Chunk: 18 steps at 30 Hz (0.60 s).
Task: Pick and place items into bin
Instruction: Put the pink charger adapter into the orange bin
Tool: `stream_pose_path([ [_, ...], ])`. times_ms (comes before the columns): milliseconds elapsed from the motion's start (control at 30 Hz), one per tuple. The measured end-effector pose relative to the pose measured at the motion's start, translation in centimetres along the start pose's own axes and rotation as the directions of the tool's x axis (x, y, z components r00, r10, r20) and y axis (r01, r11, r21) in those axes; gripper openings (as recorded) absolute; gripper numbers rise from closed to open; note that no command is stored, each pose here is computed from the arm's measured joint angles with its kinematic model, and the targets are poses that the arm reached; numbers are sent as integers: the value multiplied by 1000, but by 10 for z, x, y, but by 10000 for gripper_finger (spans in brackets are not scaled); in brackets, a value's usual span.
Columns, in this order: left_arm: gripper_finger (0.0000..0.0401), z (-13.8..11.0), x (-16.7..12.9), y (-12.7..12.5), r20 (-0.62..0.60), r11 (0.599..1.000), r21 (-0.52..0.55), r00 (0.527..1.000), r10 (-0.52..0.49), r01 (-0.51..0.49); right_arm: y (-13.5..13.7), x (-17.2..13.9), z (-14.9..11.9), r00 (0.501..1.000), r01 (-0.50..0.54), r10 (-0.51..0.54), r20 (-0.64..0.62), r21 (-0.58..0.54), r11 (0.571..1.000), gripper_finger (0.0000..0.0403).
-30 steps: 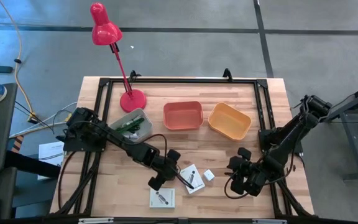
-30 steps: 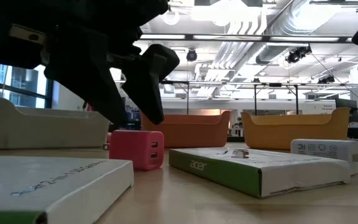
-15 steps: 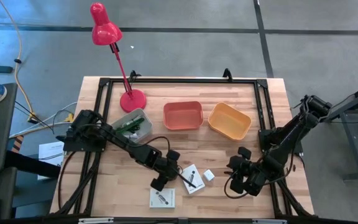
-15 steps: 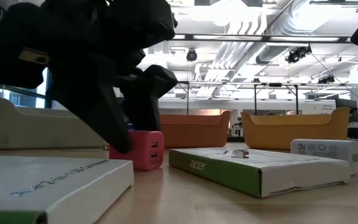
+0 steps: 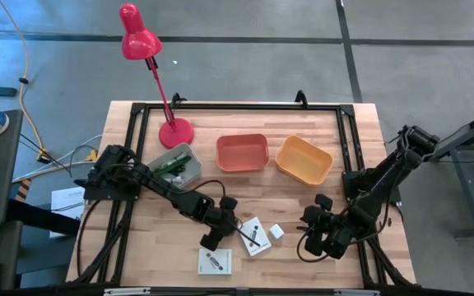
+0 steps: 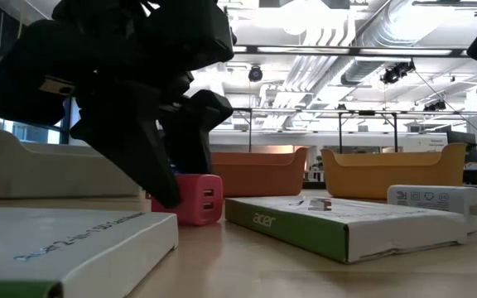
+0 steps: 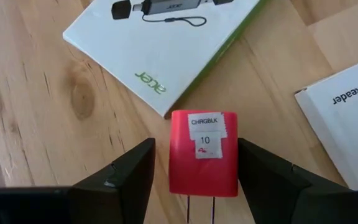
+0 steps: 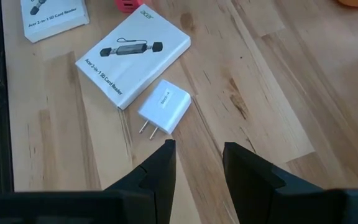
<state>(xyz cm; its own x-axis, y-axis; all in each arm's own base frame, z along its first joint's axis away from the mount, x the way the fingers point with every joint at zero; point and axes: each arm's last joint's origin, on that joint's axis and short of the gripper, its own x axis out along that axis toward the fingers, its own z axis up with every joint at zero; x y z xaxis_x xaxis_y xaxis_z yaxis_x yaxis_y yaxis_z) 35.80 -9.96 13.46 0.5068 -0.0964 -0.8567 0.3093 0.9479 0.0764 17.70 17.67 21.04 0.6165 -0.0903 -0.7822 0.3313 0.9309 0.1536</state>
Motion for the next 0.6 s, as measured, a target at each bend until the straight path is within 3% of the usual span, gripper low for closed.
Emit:
stream_pose_path([
  [300, 121, 0, 0, 0, 3, 1000, 0, 1000, -6, 6, 0, 0, 0, 1000, 5, -5, 0, -3, 1000, 124],
  [600, 160, 0, 0, 0, 0, 1000, -1, 1000, -7, 7, 0, 0, 0, 1000, 5, -5, 0, -3, 1000, 124],
])
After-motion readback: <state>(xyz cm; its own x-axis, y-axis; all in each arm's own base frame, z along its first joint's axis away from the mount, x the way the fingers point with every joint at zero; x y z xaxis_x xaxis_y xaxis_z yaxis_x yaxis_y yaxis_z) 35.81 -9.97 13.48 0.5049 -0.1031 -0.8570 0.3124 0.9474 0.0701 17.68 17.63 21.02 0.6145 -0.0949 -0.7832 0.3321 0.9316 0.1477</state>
